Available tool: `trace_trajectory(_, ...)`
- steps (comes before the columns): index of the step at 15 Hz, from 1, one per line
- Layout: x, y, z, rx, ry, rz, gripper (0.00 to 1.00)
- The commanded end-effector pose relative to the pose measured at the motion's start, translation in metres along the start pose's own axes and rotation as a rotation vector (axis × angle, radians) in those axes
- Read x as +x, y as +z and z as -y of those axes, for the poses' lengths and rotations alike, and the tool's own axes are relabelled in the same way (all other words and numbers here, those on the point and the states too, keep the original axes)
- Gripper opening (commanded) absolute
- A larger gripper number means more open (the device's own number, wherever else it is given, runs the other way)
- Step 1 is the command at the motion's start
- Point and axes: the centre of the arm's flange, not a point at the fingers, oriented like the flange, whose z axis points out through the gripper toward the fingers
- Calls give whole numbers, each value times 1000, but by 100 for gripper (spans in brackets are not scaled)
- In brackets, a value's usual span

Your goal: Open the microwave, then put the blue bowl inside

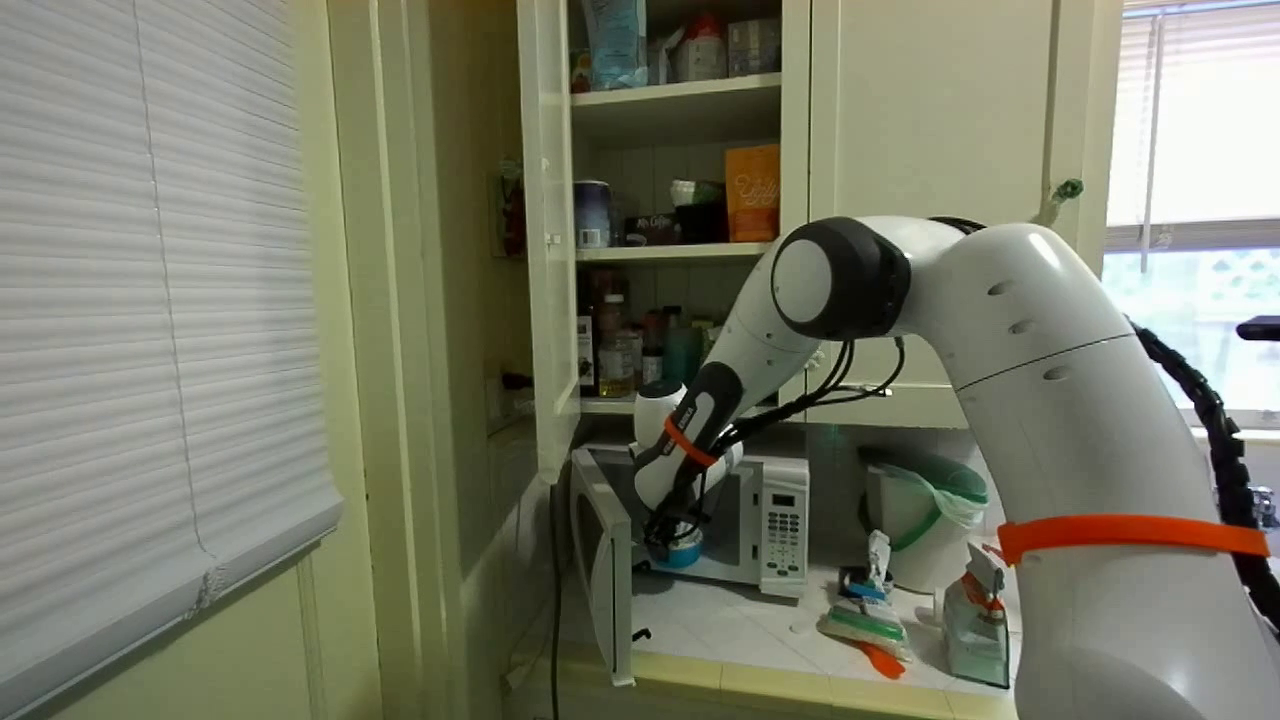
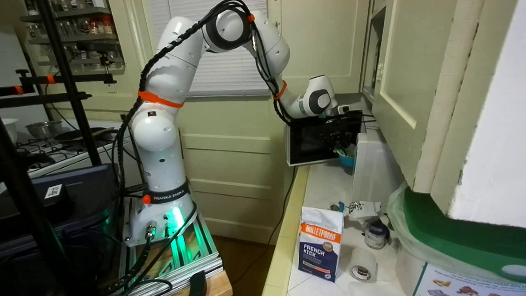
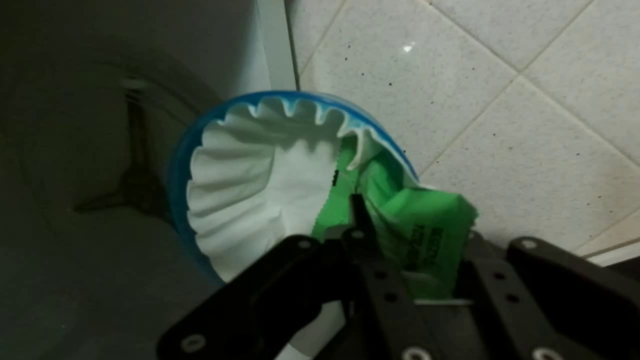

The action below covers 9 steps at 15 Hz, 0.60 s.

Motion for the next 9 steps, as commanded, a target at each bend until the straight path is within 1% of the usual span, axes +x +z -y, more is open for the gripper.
trace_trajectory(1, 13, 11, -9, 9, 56, -2, 7)
trace_trajectory(9, 24, 28, -32, 23, 178, -14, 7)
